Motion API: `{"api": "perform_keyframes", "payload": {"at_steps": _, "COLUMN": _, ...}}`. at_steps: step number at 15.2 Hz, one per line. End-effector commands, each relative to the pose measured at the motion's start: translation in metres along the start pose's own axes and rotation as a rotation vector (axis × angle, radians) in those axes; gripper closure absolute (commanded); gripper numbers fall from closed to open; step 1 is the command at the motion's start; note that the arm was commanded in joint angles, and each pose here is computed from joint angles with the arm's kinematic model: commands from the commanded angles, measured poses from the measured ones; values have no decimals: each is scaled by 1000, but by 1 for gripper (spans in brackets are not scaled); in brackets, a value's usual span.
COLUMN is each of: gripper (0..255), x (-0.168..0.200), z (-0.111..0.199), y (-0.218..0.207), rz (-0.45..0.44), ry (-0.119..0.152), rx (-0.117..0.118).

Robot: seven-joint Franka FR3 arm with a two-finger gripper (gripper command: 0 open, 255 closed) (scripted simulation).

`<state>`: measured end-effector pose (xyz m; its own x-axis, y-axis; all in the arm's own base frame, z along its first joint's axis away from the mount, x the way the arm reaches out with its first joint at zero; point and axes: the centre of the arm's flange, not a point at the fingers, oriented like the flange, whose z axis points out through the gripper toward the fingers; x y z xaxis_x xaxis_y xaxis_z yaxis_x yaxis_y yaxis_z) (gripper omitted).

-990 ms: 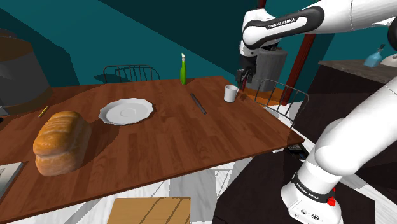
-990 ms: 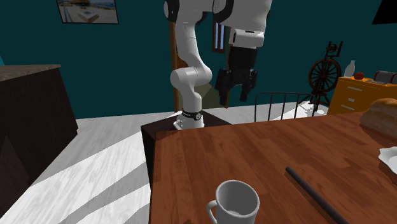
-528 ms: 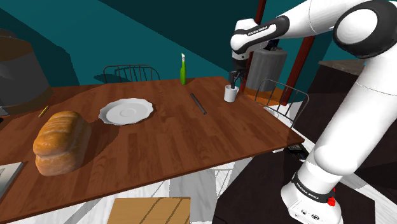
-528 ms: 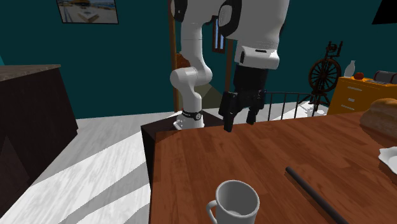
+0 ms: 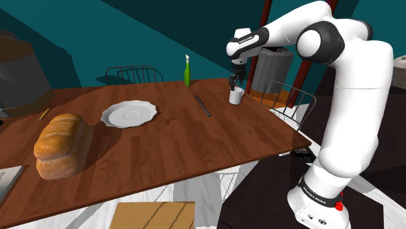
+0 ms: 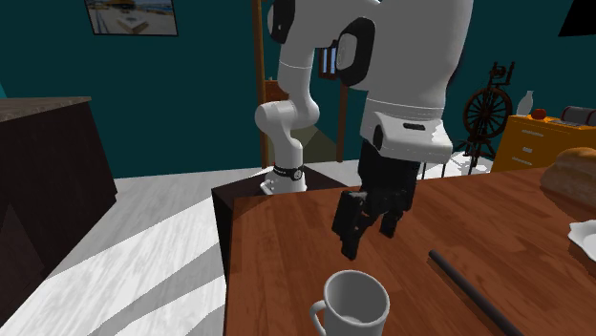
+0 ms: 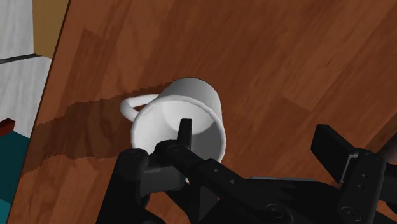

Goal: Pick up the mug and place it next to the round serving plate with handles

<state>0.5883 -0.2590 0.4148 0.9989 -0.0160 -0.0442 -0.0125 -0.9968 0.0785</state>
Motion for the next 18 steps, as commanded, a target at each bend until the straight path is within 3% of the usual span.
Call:
{"api": "perform_keyframes", "payload": {"at_steps": 1, "gripper": 0, "x": 22, "z": 13, "y": 10, "rz": -4, "ry": 2, "rx": 2}}
{"api": "perform_keyframes", "payload": {"at_steps": 10, "gripper": 0, "x": 33, "z": 59, "y": 17, "rz": -5, "ry": 3, "rx": 3}}
{"api": "perform_keyframes", "payload": {"at_steps": 18, "gripper": 0, "x": 33, "z": 59, "y": 17, "rz": -5, "ry": 3, "rx": 3}}
